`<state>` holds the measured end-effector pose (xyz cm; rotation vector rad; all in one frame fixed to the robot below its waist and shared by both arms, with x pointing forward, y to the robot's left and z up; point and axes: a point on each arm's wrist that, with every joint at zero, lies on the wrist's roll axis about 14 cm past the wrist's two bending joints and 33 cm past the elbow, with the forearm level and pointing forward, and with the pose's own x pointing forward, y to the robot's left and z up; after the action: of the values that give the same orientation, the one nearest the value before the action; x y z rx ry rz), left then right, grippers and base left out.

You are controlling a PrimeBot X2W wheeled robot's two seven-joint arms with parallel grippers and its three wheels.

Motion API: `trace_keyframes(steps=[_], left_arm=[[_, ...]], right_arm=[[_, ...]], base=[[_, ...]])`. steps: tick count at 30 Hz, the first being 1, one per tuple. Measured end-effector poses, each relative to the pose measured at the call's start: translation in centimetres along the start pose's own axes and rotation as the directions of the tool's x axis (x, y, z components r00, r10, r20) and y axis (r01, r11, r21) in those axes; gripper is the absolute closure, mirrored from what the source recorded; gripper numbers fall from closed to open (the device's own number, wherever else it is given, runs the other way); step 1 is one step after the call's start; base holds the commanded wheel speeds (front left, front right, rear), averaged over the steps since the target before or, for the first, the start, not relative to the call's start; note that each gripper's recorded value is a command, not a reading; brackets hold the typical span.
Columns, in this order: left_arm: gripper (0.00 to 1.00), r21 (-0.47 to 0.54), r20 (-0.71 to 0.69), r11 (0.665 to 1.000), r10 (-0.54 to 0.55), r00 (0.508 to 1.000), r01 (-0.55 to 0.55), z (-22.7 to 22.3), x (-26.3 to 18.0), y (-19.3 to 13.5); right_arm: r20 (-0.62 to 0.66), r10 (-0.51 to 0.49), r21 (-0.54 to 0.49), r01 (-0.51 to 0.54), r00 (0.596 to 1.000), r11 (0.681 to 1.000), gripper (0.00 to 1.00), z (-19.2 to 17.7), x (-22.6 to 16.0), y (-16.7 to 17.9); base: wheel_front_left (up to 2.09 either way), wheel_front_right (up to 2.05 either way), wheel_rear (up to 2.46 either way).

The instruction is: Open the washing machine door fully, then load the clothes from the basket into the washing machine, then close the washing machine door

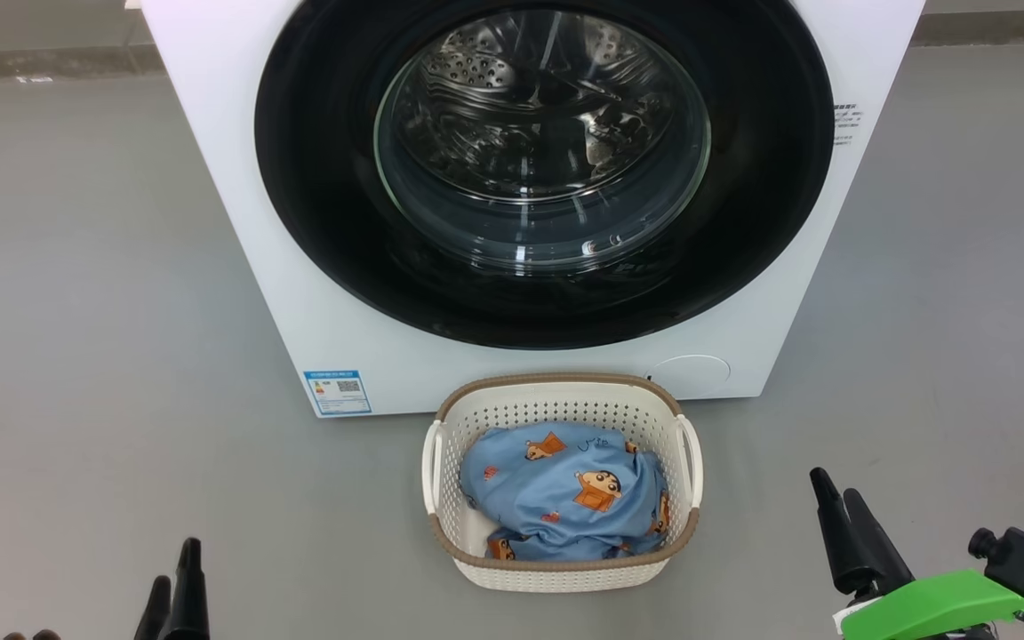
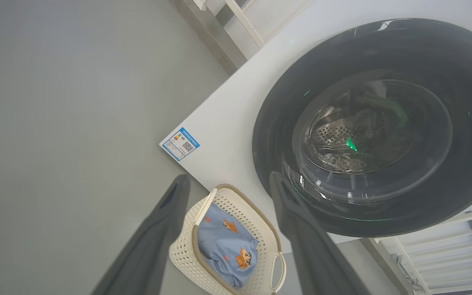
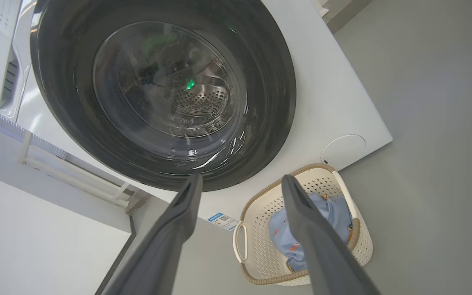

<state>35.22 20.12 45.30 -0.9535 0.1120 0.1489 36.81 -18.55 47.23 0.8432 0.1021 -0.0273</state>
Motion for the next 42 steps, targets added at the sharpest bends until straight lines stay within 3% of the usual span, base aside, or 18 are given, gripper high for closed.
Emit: trace_keyframes(steps=[20,35,42], left_arm=[[0.0,0.258,0.043,0.966,-0.007,0.999,-0.004,1.1,-0.4,0.4],[0.0,0.432,0.066,0.901,-0.062,0.996,0.028,1.7,-0.2,-0.8],[0.0,0.508,0.059,0.86,-0.077,0.995,0.037,1.4,-0.6,-0.9]], right_arm=[[0.007,0.016,-0.271,-0.014,1.0,0.962,0.0,0.1,0.0,0.0],[0.022,0.061,-0.441,-0.045,0.998,0.896,0.0,0.4,0.0,0.9],[0.013,0.091,-0.524,-0.07,0.996,0.849,0.0,0.1,-0.1,1.5]], base=[[0.0,0.0,0.0],[0.0,0.0,0.0],[0.0,0.0,0.0]])
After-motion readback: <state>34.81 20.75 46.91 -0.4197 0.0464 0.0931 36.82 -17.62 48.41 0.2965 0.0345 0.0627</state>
